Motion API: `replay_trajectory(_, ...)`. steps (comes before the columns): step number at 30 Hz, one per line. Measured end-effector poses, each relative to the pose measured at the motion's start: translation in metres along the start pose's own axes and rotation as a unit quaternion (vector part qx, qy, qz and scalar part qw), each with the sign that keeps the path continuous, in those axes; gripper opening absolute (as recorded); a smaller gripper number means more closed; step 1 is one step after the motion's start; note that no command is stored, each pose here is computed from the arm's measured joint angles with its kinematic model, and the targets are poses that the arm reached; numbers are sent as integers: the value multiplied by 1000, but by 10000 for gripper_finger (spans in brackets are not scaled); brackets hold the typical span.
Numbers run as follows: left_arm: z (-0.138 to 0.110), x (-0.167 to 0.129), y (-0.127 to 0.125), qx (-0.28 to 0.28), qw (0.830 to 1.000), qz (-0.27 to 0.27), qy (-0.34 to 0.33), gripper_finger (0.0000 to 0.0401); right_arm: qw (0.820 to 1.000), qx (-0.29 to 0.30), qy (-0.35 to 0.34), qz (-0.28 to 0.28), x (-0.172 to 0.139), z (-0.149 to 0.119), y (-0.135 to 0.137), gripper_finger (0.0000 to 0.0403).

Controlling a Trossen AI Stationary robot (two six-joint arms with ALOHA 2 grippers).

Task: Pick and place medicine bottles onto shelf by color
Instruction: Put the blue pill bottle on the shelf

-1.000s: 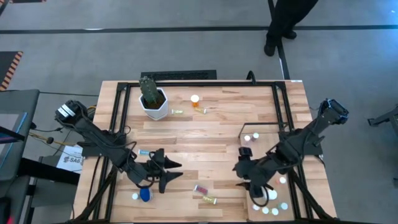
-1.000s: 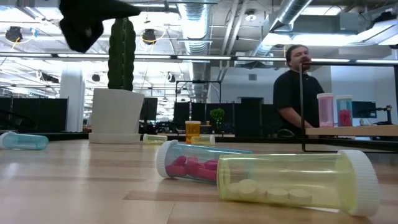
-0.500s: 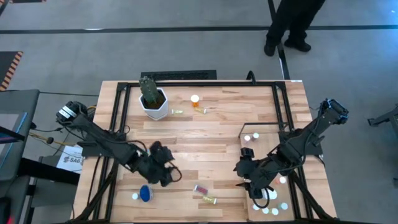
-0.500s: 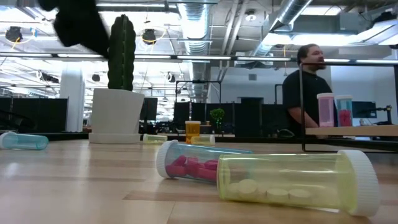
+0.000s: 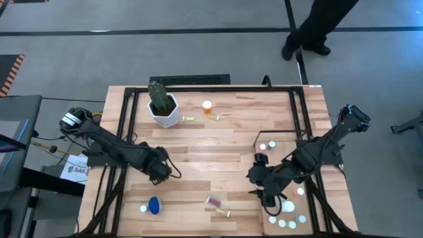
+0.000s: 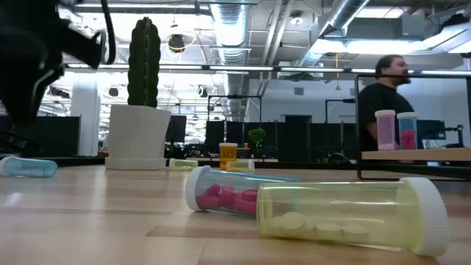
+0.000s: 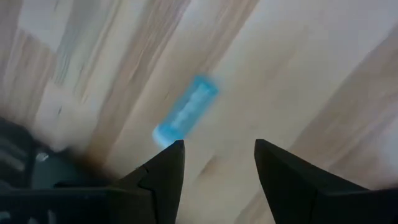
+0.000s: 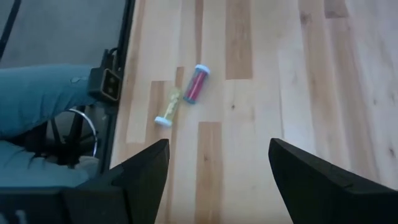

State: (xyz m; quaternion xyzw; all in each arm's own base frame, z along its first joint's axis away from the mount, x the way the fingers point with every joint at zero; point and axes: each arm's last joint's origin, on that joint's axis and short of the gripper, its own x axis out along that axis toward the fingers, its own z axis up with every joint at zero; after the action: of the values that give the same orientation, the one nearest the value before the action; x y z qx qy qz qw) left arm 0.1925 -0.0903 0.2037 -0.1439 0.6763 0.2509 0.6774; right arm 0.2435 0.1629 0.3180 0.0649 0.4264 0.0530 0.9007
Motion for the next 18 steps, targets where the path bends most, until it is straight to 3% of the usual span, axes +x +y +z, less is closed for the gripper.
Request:
replay_trajectory(10, -2, 38, 27, 149, 985, 23, 89, 183, 1000, 2, -2, -23, 4, 9, -18, 297)
replay_trajectory(18, 1, 59, 39, 147, 983, -1, 111, 183, 999, -9, -5, -36, 6, 14, -28, 297)
